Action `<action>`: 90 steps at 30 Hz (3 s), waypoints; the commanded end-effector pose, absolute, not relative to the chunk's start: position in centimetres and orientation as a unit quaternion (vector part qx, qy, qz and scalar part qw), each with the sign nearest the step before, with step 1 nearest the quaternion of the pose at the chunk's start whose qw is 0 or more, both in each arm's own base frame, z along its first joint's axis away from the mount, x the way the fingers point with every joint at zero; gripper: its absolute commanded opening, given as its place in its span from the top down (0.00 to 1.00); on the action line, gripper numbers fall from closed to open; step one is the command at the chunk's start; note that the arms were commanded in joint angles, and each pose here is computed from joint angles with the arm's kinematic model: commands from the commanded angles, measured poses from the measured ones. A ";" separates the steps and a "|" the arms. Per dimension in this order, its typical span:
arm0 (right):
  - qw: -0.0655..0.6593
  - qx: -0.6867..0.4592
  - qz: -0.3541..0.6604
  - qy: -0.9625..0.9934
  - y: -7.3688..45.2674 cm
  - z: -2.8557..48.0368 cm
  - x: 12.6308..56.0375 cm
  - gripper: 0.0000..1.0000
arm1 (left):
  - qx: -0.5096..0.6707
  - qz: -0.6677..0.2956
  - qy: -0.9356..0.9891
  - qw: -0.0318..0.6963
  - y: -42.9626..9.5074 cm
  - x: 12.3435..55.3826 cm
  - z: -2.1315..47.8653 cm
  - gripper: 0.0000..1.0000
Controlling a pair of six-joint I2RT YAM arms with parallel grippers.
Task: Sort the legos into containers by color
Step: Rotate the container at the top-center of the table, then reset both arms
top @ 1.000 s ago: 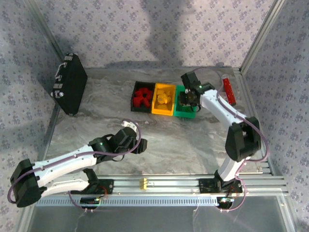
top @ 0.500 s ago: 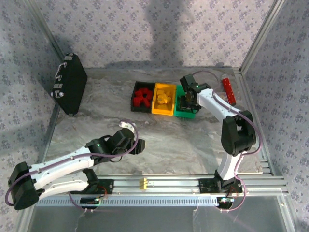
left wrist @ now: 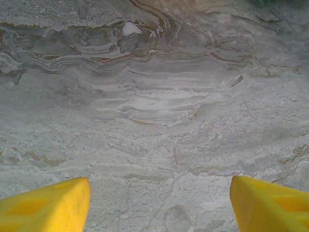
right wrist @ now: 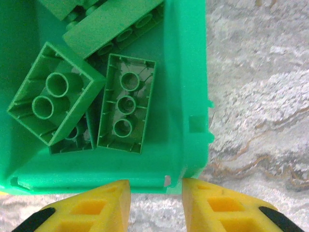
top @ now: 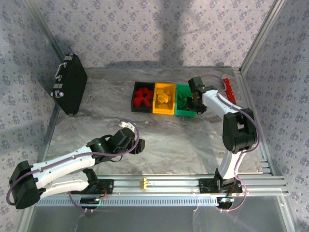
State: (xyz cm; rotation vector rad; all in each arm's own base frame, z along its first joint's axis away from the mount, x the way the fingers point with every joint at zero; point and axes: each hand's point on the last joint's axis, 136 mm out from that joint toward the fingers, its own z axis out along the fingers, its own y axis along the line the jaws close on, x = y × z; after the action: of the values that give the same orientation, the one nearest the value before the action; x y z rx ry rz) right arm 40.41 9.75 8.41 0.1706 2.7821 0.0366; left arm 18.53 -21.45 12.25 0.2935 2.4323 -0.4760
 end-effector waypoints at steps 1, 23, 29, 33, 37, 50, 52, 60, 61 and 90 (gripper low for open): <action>0.160 0.081 -0.006 0.984 8.3 7.2 41.7 0.65 | 0.108 -0.180 0.923 0.322 -21.4 18.8 12.6 0.24; 0.314 0.020 0.050 0.948 10.8 17.5 37.6 0.39 | 0.089 -0.132 0.914 0.372 -18.2 21.3 16.5 0.16; 0.376 0.032 0.033 0.926 8.4 20.8 34.7 0.31 | 0.079 -0.098 0.904 0.408 -16.5 23.2 19.1 0.14; 0.432 0.048 0.025 0.900 6.6 22.8 32.9 0.27 | 0.071 -0.044 0.893 0.441 -14.6 24.4 20.5 0.12; 0.473 0.074 -0.008 0.878 3.9 23.5 30.7 0.01 | 0.044 0.030 0.880 0.473 -11.6 25.6 21.2 0.10; 0.516 0.091 -0.139 0.841 -1.8 18.1 26.8 0.01 | -0.013 0.228 0.823 0.519 -3.4 25.8 19.7 0.04; 0.507 0.104 -0.159 0.841 -2.6 16.9 26.6 0.01 | -0.018 0.236 0.816 0.527 -2.8 25.6 19.2 0.00; 0.507 0.108 -0.163 0.839 -3.1 12.5 26.3 0.01 | -0.040 0.261 0.795 0.546 -0.2 24.6 16.9 0.00; 0.504 0.115 -0.164 0.840 -3.3 12.1 26.1 0.01 | -0.040 0.261 0.794 0.548 0.0 24.5 16.4 0.00; 0.598 0.147 -0.151 0.773 -4.1 12.7 30.8 0.01 | -0.219 0.134 0.717 0.649 5.4 25.0 14.3 0.00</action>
State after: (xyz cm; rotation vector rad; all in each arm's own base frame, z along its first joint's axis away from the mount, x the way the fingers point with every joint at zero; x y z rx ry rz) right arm 29.83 -4.10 10.27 0.3300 1.9434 -0.4062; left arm 24.12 6.13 13.40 -0.4757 1.6856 0.4322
